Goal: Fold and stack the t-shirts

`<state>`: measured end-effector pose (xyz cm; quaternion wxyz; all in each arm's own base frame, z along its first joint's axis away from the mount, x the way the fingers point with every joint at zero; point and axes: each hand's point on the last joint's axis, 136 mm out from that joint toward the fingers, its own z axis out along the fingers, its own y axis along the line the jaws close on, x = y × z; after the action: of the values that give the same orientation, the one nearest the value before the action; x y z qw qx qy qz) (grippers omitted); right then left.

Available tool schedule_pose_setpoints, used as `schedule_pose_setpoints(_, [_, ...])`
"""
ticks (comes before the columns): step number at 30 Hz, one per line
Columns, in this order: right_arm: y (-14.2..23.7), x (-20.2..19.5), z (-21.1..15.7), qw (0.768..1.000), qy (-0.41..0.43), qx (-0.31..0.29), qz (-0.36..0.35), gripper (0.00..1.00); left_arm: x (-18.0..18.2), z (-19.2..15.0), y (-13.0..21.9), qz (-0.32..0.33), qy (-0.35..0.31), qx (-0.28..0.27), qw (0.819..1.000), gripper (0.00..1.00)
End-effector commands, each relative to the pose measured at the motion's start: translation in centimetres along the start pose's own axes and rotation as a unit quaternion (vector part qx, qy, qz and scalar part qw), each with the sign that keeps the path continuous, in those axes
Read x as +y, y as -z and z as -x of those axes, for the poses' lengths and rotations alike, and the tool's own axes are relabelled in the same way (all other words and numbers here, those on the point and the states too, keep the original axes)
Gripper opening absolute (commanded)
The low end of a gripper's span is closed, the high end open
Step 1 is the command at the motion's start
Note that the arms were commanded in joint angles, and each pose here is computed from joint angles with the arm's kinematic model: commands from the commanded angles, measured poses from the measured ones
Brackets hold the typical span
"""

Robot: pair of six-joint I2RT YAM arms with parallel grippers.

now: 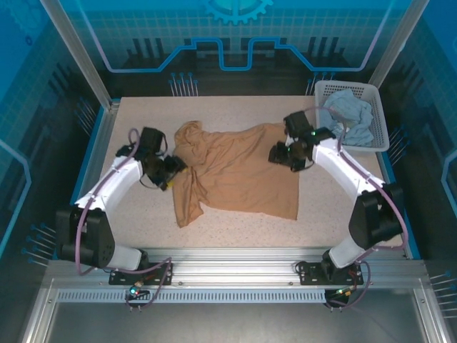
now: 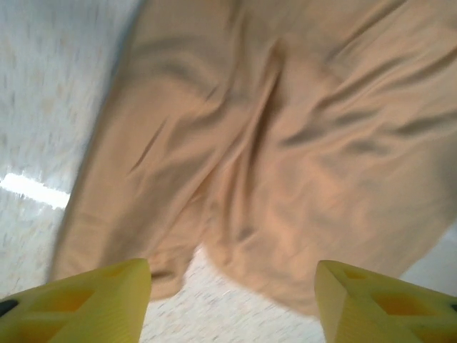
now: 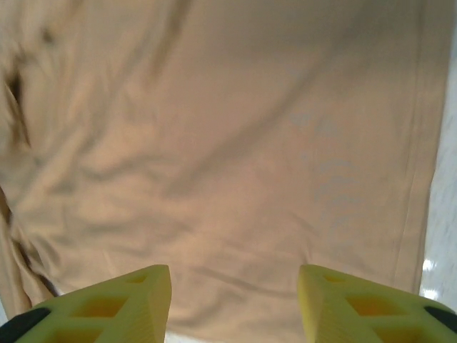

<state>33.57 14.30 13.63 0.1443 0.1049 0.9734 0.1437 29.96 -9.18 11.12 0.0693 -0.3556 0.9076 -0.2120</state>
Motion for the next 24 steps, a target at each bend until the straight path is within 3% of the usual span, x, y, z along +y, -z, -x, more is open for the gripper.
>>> schedule_pose_setpoints(1, [-2.1,-3.0,-4.5,0.996,-0.042,0.068,-0.032,0.5,0.5,-1.5,-1.7,0.011,-0.026,0.025,0.999,0.6])
schedule_pose_setpoints(6, [-3.5,-5.5,-7.7,0.989,-0.072,0.113,-0.061,0.51,5.4,-1.5,-3.9,0.145,-0.035,0.041,0.988,0.53])
schedule_pose_setpoints(13, [-5.6,-7.1,-9.6,0.98,-0.106,0.147,-0.08,0.52,6.6,-1.7,-6.2,0.149,-0.032,0.049,0.987,0.51])
schedule_pose_setpoints(16, [-6.8,-7.5,-9.4,0.977,-0.107,0.156,-0.094,0.51,6.5,-1.2,-7.1,0.15,-0.037,0.049,0.987,0.38])
schedule_pose_setpoints(18, [-7.7,-7.9,-9.3,0.975,-0.109,0.164,-0.106,0.46,7.2,-0.6,-7.4,0.176,-0.04,0.043,0.983,0.22])
schedule_pose_setpoints(20, [-8.3,-8.8,-9.2,0.968,-0.112,0.179,-0.134,0.3,8.1,0.2,-7.2,0.2,-0.039,0.029,0.979,0.01])
schedule_pose_setpoints(21, [-8.5,-9.4,-9.0,0.965,-0.113,0.184,-0.15,0.2,8.6,0.8,-6.8,0.211,-0.035,0.017,0.977,0.0])
schedule_pose_setpoints(24, [-8.6,-10.7,-8.3,0.958,-0.115,0.194,-0.176,0.02,9.7,2.3,-5.3,0.215,-0.015,-0.01,0.976,0.0])
